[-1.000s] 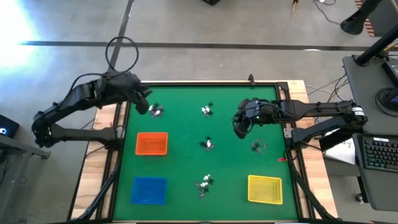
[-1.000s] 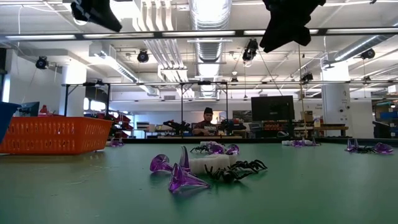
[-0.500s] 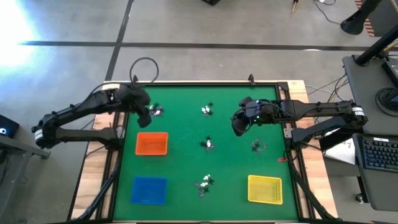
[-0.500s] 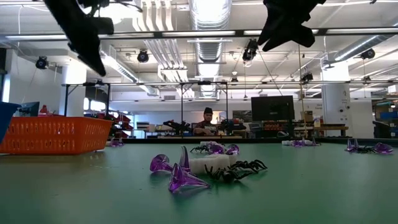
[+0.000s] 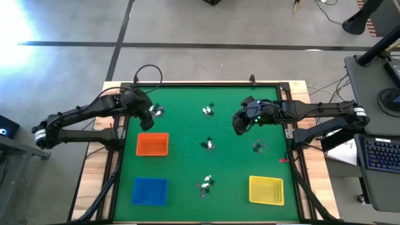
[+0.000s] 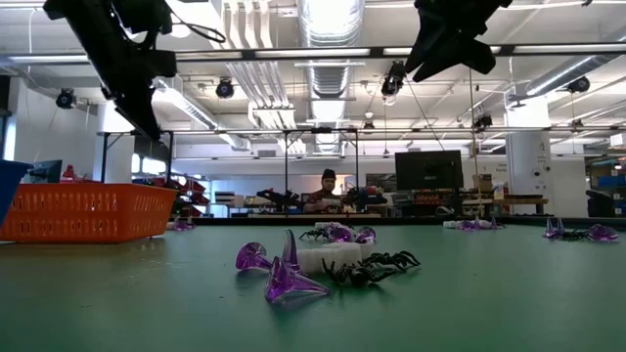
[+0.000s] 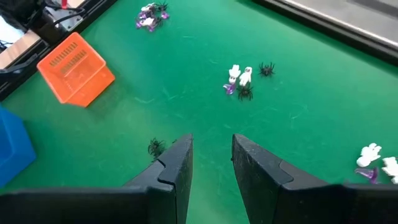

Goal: Sort Halloween decoration
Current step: Put the violet witch hat toy into the orange bin

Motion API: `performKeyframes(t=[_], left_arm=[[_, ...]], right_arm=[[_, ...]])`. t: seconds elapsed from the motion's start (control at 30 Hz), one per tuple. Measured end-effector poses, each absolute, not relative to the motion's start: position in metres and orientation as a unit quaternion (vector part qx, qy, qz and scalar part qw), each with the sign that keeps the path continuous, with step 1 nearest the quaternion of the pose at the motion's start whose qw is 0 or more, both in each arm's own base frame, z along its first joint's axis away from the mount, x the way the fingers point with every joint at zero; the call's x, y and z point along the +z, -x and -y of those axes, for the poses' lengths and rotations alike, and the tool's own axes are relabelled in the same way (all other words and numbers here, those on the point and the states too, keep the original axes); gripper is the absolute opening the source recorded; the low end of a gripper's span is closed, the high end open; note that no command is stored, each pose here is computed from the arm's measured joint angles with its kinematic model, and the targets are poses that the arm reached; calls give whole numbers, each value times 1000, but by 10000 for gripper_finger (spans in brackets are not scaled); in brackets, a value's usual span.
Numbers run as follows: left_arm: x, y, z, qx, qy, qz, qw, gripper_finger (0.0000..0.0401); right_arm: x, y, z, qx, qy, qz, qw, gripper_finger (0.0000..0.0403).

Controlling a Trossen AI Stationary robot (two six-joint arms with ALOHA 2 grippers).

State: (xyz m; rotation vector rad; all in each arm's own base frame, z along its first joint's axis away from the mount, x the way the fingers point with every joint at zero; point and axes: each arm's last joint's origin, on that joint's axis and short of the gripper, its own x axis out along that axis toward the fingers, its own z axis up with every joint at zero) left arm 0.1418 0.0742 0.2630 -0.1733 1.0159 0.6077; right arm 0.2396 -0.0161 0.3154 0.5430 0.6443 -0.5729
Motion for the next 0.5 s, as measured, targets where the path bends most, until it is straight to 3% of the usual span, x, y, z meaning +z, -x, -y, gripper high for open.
performKeyframes(t=[0.27, 0.5], left_arm=[[255, -149, -78, 338, 170, -469, 798, 142], [232, -155, -84, 461, 297, -433, 715, 142]], right_arm=[[315, -240, 16, -280, -258, -306, 872, 105], [315, -240, 16, -271, -232, -314, 880, 105]])
